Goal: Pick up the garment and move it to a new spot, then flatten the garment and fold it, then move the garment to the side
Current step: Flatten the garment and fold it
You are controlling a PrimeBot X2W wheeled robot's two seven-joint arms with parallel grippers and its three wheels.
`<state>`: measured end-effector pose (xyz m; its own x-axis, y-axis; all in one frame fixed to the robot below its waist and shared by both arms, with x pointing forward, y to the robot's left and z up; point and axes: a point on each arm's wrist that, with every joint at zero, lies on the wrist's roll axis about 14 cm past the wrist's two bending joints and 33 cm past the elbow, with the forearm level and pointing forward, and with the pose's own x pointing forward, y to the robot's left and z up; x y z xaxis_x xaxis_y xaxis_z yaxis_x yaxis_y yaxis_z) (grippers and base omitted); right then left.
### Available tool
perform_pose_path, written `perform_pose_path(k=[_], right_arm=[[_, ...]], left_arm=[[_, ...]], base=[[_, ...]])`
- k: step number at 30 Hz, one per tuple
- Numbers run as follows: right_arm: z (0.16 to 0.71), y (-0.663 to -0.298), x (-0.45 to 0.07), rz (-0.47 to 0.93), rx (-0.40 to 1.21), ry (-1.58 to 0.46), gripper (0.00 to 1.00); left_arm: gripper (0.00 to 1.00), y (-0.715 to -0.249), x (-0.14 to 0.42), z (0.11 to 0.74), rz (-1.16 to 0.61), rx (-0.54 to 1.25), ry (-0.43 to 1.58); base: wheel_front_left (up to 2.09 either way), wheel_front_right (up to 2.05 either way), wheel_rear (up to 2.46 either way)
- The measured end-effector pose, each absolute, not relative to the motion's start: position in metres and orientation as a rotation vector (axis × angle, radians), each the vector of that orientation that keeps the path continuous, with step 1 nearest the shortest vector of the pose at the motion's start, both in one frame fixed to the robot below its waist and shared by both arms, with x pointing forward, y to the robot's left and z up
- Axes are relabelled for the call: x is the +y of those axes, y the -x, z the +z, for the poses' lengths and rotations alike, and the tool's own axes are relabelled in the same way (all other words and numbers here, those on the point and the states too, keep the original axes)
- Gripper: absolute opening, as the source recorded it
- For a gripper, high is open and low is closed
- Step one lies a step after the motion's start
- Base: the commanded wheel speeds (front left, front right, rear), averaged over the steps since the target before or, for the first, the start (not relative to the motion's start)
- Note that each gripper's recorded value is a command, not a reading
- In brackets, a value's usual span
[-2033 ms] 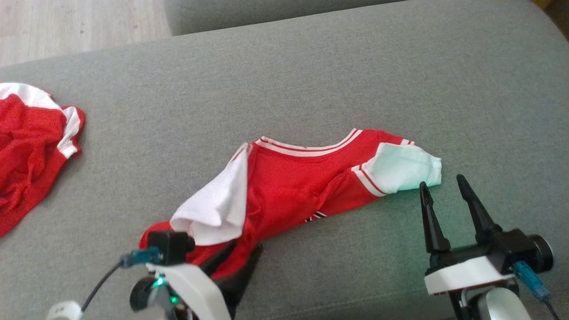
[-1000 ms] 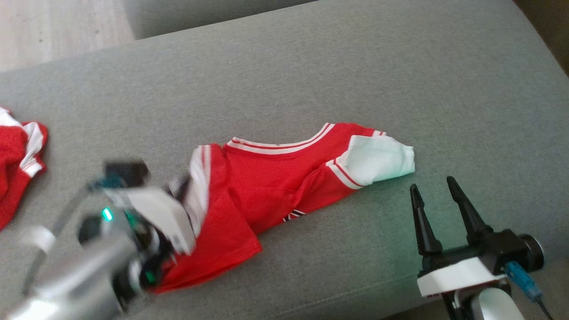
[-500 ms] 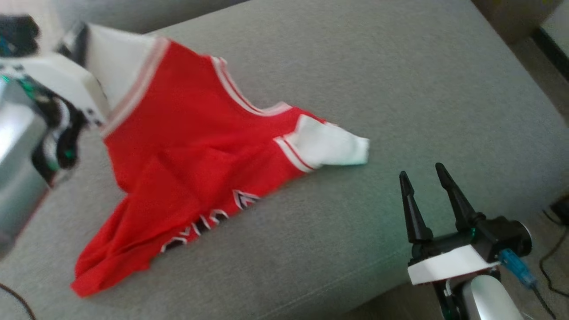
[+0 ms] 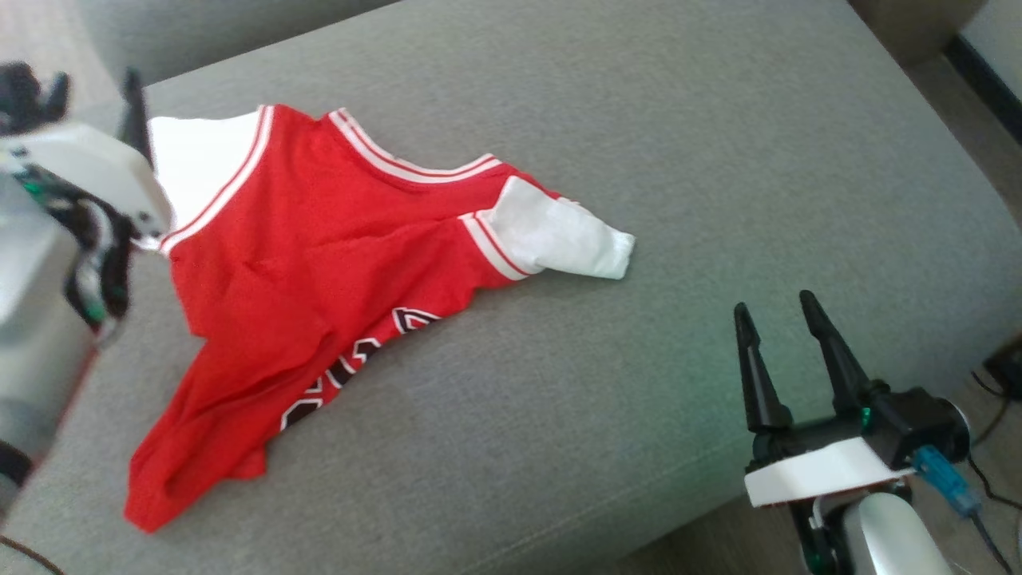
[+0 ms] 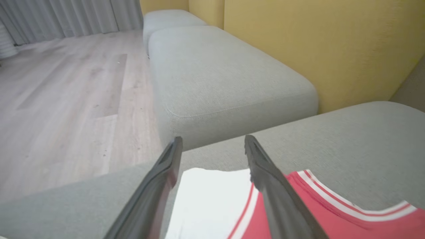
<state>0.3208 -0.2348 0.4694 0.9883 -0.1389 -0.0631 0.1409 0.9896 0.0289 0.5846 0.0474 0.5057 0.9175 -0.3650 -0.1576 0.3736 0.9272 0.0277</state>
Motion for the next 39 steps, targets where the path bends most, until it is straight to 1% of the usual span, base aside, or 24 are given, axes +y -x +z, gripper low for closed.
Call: perform_pose_path(k=[3,8,12,16,19,28,32,39], right_arm=[[0.471,-0.324,-0.233,-0.131,0.053,-0.036,1.0],[0.473,-0.332,-0.223,-0.094,0.042,-0.039,1.0],[0.469,-0.335,-0.213,-0.061,0.053,-0.042,1.0],[0.467,-0.339,-0.207,-0.039,0.057,-0.039,1.0],[0.466,-0.342,-0.203,-0.025,0.061,-0.039,1.0],[0.465,-0.343,-0.201,-0.018,0.064,-0.032,1.0],[0.466,-0.34,-0.204,-0.029,0.061,-0.031,1.0],[0.467,-0.337,-0.207,-0.04,0.06,-0.03,1.0]], left_arm=[[1.0,-0.56,0.036,0.491,-0.413,0.196,0.001],[1.0,-0.484,0.004,0.448,-0.482,0.334,0.081],[1.0,-0.439,-0.002,0.426,-0.458,0.417,0.116],[1.0,-0.426,0.001,0.418,-0.414,0.444,0.114],[1.0,-0.427,0.005,0.419,-0.386,0.433,0.12],[1.0,-0.424,-0.01,0.425,-0.42,0.411,0.133],[1.0,-0.418,-0.019,0.42,-0.447,0.444,0.117],[1.0,-0.418,-0.014,0.414,-0.437,0.452,0.074]], base=[[0.0,0.0,0.0],[0.0,0.0,0.0],[0.0,0.0,0.0],[0.0,0.0,0.0],[0.0,0.0,0.0],[0.0,0.0,0.0],[0.0,0.0,0.0],[0.0,0.0,0.0]])
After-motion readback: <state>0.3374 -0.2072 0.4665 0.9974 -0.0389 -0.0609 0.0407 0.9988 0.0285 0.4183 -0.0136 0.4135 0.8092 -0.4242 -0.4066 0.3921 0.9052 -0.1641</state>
